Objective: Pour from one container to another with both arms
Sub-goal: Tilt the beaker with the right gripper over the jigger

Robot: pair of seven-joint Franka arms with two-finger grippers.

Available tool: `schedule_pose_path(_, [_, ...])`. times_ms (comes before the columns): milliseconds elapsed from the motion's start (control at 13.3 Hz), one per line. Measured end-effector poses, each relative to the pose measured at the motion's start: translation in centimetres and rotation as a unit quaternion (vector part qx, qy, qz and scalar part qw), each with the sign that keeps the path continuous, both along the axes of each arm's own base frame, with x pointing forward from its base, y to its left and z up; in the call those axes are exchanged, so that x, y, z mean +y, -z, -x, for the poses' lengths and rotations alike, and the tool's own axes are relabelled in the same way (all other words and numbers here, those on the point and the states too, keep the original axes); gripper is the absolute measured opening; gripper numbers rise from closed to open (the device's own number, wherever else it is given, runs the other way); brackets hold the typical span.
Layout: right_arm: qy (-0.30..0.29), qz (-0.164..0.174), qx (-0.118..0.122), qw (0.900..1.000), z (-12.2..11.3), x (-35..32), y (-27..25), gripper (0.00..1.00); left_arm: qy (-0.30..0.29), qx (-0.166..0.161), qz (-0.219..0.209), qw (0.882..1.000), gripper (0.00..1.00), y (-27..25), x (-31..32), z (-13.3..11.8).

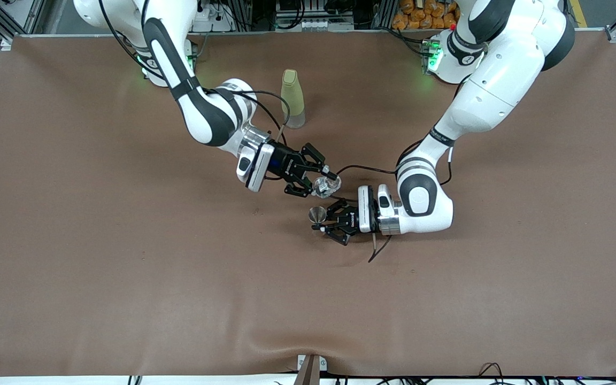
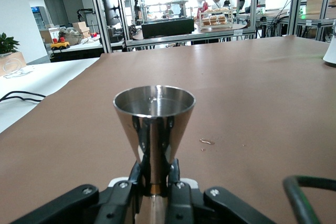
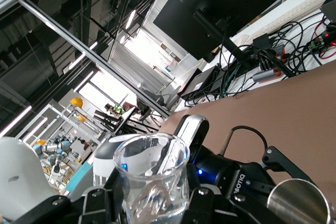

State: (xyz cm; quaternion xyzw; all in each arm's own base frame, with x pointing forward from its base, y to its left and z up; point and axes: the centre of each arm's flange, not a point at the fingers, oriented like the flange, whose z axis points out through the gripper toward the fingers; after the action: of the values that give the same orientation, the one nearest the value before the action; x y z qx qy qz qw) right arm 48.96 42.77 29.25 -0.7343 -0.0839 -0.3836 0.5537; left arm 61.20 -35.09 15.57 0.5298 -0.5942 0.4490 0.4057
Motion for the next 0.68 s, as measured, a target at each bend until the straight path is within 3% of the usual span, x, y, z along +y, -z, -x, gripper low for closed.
schedule_pose_path(376, [0.023, -0.017, 0.027, 0.999, -1.4, 0.6, 1.5, 0.50, 0.000, 0.000, -0.001, 1.000, 0.21, 0.1, 0.1, 0.0])
schedule_pose_path(677, [0.049, -0.013, 0.068, 0.996, -1.8, 0.0, 1.7, 0.50, -0.003, 0.000, -0.004, 1.000, 0.21, 0.1, 0.2, -0.1])
